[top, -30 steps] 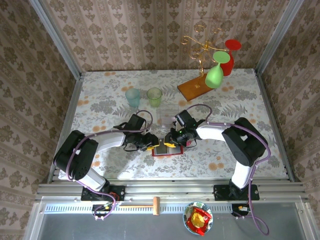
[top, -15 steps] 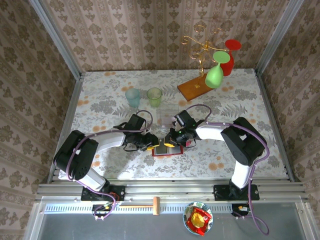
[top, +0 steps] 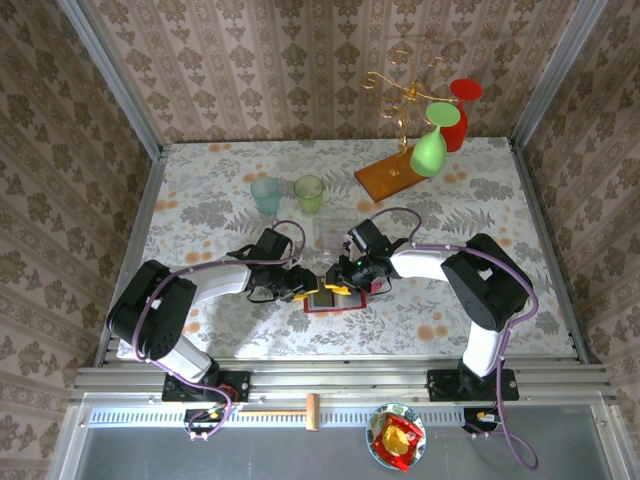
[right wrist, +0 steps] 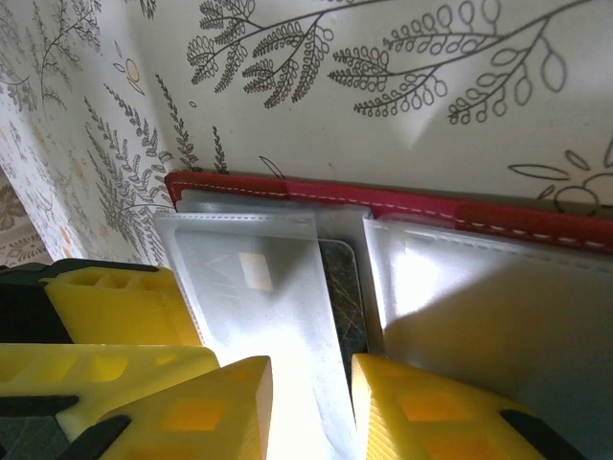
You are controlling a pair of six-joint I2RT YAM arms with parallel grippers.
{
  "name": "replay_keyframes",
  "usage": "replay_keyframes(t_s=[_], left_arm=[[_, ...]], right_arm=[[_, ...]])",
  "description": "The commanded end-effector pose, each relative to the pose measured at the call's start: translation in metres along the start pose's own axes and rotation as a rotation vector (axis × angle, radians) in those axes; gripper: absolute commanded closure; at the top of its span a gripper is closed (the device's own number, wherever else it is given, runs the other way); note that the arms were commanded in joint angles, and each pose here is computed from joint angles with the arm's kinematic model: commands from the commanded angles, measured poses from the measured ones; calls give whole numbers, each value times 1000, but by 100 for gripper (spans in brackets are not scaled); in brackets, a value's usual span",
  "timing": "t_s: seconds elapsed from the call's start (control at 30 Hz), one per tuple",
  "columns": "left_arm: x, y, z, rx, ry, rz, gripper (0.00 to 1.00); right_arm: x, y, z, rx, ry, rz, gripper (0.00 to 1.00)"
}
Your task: Take the credit cards out of the card holder
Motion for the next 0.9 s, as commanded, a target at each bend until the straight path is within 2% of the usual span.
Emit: replay_keyframes(t_s=[0.0, 0.47, 0.67, 0.87], left_arm=[[-4, 9, 6, 3, 21, -14, 63], [16, -5, -5, -19, -40, -4, 66], [18, -19, -12, -30, -52, 69, 81], [4, -21, -9, -14, -21, 110, 86]], right_arm=[[4, -1, 1, 10, -12, 43, 68], [17, 11, 2, 43, -45, 14, 68], [15, 9, 3, 40, -39, 15, 68], [10, 7, 4, 25, -17, 1, 69]])
Point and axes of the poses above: each hand's point on the last joint's axis, 136 mm out from that joint toward the fingers, its own x axis back along the fingers, its own y axis along the line the jaws close on, z = x × y, the point moved 4 cm from there along x, back along the fingers, and after that the axes turned 13 degrees about -x, right-handed, at the moved point
